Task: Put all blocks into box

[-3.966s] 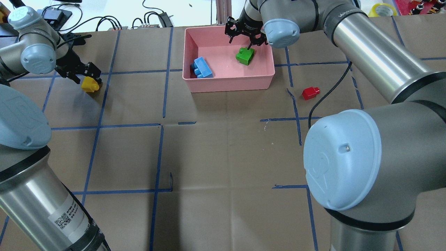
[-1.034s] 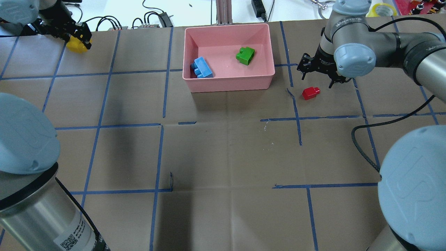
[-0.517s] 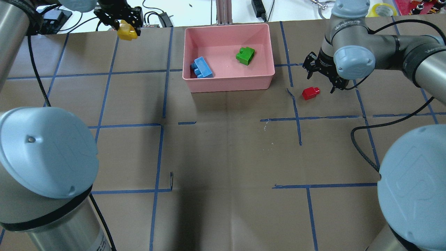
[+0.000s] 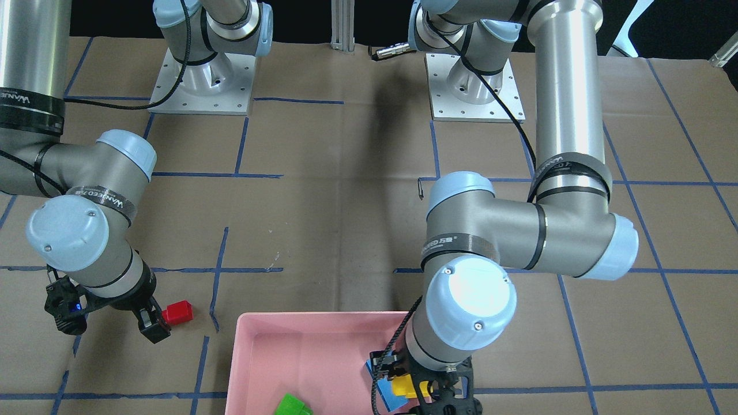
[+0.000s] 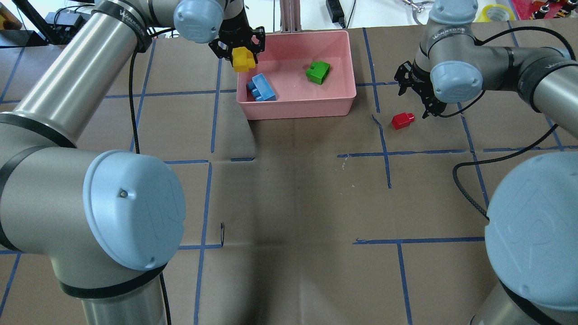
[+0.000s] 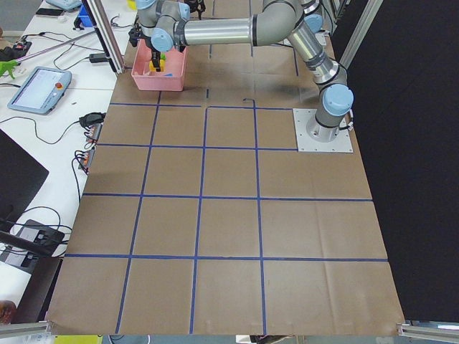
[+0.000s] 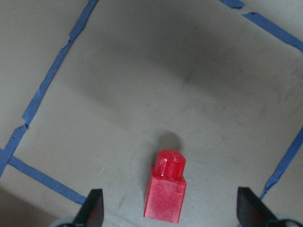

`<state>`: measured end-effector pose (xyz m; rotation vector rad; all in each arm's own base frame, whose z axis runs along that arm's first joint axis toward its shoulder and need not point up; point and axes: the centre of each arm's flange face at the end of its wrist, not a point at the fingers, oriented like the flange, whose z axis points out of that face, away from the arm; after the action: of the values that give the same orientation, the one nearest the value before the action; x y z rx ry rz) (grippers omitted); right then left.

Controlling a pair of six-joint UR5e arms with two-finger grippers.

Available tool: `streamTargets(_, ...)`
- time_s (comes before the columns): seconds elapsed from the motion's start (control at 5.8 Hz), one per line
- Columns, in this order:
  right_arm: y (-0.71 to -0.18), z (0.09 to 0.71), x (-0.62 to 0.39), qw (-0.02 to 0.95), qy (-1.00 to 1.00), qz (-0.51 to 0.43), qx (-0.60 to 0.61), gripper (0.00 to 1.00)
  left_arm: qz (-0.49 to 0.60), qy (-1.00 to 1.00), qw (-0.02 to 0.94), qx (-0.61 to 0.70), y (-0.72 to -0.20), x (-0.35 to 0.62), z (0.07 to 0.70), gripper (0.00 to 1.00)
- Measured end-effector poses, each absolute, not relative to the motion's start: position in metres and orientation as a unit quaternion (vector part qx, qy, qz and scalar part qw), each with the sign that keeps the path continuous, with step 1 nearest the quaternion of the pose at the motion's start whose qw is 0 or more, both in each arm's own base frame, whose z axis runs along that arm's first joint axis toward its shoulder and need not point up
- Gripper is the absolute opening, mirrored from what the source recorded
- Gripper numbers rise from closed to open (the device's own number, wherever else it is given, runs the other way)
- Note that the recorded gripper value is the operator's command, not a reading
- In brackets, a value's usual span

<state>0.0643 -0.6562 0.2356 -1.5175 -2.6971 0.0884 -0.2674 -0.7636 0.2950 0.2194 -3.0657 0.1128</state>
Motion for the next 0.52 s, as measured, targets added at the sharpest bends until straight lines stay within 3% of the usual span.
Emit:
streamTargets(0.17, -0.656, 0.225, 0.065, 0.024, -0.869, 0.024, -0.494, 1.00, 0.044, -0.994, 0.048, 0.091, -0.766, -0.292, 0.270, 0.35)
streamTargets(0.34, -0.655, 0.215, 0.067, 0.018, -0.868, 0.014, -0.495, 1.00, 0.050, -0.992, 0.054, 0.105, -0.768, -0.303, 0.253, 0.99)
streamTargets(0.52, -0.655, 0.208, 0.070, 0.008, -0.869, 0.006, -0.495, 1.00, 0.056, -0.991, 0.058, 0.110, -0.769, -0.308, 0.249, 1.00)
